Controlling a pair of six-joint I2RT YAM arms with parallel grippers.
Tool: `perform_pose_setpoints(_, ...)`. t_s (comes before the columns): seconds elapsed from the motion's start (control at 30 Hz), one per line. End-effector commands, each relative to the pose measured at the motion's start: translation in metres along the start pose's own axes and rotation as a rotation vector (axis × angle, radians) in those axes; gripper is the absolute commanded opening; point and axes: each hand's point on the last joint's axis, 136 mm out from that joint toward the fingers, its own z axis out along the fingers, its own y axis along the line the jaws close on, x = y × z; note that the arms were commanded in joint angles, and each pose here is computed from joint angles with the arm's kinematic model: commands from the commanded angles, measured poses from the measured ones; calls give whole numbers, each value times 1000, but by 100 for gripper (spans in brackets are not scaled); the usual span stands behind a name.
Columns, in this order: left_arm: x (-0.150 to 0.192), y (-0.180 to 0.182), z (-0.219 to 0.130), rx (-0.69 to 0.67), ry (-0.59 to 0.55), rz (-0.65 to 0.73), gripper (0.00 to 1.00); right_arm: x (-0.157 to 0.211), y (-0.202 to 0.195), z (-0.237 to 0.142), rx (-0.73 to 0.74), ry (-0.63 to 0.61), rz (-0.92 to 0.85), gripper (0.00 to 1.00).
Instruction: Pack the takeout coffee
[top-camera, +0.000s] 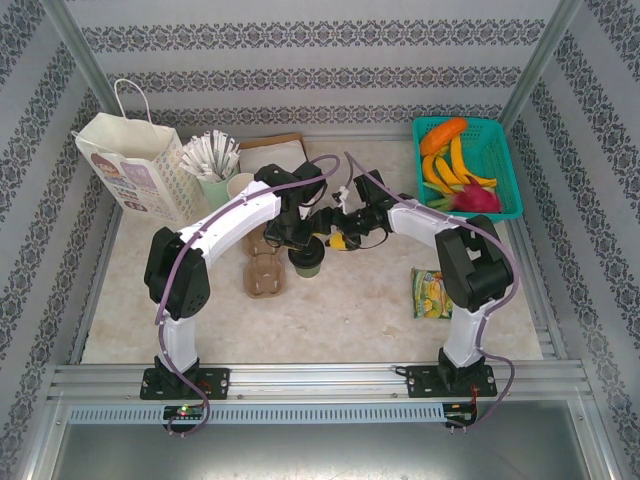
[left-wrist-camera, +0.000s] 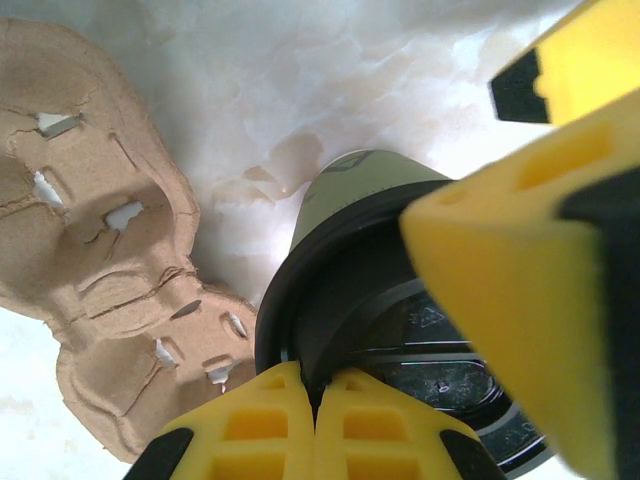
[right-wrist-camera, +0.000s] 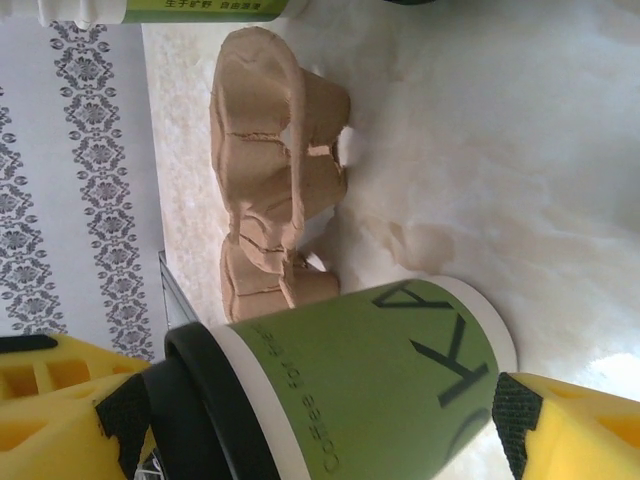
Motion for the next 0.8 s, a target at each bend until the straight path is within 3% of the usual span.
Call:
perform_pose_setpoints(0.0, 9, 0, 15, -30, 69, 26, 0, 3, 10, 9, -26, 44, 12, 90)
perform_pose_setpoints(0.77, 18, 11, 35, -87, 102, -24, 0, 45, -86, 33, 263, 97, 115, 90)
